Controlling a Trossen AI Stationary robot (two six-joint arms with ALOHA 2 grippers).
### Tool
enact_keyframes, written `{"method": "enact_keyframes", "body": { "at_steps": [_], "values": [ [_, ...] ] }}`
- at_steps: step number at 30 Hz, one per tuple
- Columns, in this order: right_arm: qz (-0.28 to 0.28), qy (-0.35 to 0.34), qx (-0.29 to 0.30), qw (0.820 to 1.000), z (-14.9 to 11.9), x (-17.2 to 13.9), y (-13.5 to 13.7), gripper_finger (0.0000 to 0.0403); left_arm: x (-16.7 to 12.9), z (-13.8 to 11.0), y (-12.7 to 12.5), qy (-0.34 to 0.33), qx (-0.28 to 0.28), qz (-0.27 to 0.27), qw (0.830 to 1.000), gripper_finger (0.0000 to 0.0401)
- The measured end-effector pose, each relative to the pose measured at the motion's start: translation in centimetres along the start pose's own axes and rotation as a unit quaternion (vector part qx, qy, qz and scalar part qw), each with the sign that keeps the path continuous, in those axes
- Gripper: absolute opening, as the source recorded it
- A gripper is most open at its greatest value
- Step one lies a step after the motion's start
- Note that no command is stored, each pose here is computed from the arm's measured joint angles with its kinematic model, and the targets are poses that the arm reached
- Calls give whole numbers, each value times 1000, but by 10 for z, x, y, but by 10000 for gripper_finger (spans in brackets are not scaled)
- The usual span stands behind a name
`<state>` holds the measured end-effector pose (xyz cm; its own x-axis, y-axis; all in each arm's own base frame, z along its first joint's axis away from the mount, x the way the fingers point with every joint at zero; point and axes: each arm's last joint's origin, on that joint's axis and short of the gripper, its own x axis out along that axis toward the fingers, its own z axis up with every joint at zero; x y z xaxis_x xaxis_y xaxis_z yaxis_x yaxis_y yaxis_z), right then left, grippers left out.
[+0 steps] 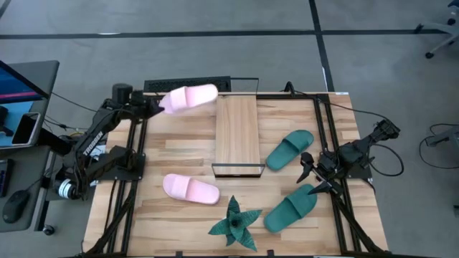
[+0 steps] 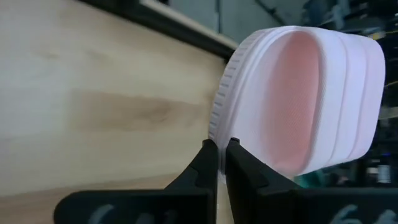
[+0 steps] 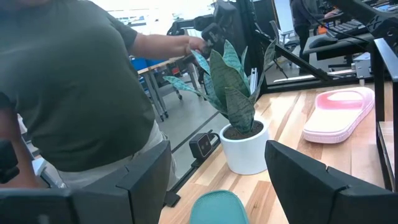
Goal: Pick and place slides into the shelf
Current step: Put the top pink slipper on the shelf
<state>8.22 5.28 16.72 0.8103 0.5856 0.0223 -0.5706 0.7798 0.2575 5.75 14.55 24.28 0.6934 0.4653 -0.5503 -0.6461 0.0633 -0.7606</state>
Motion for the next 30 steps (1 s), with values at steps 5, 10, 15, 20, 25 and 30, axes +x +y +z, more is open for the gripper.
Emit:
{"method": "enact_keyframes", "body": {
  "at_steps": [5,10,15,20,25,30],
  "values": [
    [0,0,0,1000,0,0,0,254,5,2,-11,-5,-7,-39,999,0],
    [0,0,0,1000,0,0,0,254,18,1,-21,5,1,-58,998,0],
    [0,0,0,1000,0,0,0,254,34,-2,-27,21,5,-61,998,0],
    [0,0,0,1000,0,0,0,254,53,2,-41,41,14,-64,997,0],
    [0,0,0,1000,0,0,0,254,70,13,-63,60,47,-67,995,0],
    [0,0,0,1000,0,0,0,254,88,22,-82,78,73,-73,992,0]
  ]
}}
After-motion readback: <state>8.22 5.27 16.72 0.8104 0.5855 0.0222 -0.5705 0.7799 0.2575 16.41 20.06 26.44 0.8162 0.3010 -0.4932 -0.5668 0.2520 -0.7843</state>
